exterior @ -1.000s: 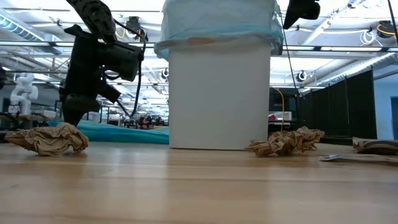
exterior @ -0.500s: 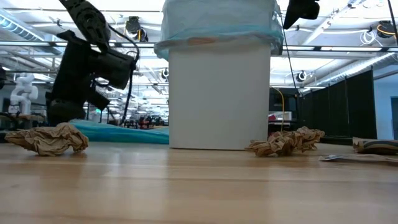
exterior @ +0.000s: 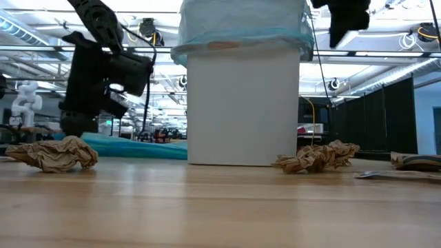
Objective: Place trash/remove bag and relplace
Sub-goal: Put the brown napkin into the trash bin
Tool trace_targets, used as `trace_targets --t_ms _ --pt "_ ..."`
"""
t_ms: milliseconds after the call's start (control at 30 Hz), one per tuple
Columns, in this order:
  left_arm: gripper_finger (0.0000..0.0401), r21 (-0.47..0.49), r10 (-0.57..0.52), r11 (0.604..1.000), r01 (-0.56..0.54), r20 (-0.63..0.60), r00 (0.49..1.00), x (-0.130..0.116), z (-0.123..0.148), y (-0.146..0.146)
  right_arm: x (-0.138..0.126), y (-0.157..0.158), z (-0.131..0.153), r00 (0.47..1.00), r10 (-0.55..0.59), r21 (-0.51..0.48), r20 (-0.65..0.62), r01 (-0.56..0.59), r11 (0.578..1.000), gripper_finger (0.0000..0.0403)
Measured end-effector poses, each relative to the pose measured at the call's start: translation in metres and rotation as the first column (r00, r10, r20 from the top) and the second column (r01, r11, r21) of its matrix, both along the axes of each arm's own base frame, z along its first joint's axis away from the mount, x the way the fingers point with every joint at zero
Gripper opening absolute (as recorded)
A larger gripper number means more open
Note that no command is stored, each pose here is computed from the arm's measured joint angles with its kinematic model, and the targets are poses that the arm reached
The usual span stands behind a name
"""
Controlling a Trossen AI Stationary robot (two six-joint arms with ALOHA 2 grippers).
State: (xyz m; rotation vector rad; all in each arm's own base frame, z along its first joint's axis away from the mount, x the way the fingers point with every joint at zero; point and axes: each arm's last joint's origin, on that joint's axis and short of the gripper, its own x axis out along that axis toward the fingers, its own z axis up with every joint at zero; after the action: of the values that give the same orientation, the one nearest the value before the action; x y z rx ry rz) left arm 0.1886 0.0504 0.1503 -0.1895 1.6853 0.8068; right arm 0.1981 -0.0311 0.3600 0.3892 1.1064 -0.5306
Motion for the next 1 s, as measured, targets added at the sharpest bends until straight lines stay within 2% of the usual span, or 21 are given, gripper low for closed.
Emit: trace_targets --t_ms 67,200,333,433,600,733,800,900,1000 --pt "0.0008 0.047 -0.025 0.999 0.024 0.027 0.999 0.005 0.008 0.000 0.003 0.005 -0.013 1.000 -0.003 0.013 -0.023 0.003 1.000 0.0000" --pt "0.0005 0.141 -0.070 0.989 0.048 0.153 0.986 0.014 0.031 0.000 0.008 0.017 -0.044 1.000 -0.010 0.034 -0.017 0.011 0.999 0.0000" --pt "0.0002 0.212 -0.104 0.977 0.027 0.362 0.927 0.014 0.063 -0.002 0.003 0.025 -0.074 0.997 -0.054 0.072 0.050 0.051 0.996 0.0000" --pt "0.0001 0.249 -0.134 0.969 -0.003 0.531 0.837 0.007 0.089 -0.004 -0.004 0.029 -0.093 0.991 -0.091 0.110 0.102 0.079 0.991 0.0000" --pt "0.0001 0.271 -0.214 0.963 -0.002 0.764 0.608 -0.010 0.129 -0.009 -0.008 0.031 -0.122 0.982 -0.144 0.170 0.122 0.122 0.978 0.0001" --pt "0.0001 0.285 -0.283 0.957 0.060 0.865 0.414 -0.022 0.154 -0.014 -0.007 0.031 -0.140 0.983 -0.141 0.186 0.121 0.117 0.976 0.0024" --pt "0.0001 0.290 -0.301 0.953 0.084 0.891 0.340 -0.027 0.162 -0.016 -0.006 0.031 -0.146 0.985 -0.131 0.178 0.112 0.109 0.978 0.0048" --pt "0.0000 0.292 -0.305 0.952 0.088 0.900 0.311 -0.032 0.166 -0.017 -0.004 0.030 -0.152 0.986 -0.128 0.149 0.105 0.112 0.983 0.0093" --pt "0.0000 0.289 -0.303 0.953 0.092 0.897 0.321 -0.034 0.165 -0.017 -0.003 0.028 -0.159 0.987 -0.137 0.119 0.079 0.128 0.985 0.0141"
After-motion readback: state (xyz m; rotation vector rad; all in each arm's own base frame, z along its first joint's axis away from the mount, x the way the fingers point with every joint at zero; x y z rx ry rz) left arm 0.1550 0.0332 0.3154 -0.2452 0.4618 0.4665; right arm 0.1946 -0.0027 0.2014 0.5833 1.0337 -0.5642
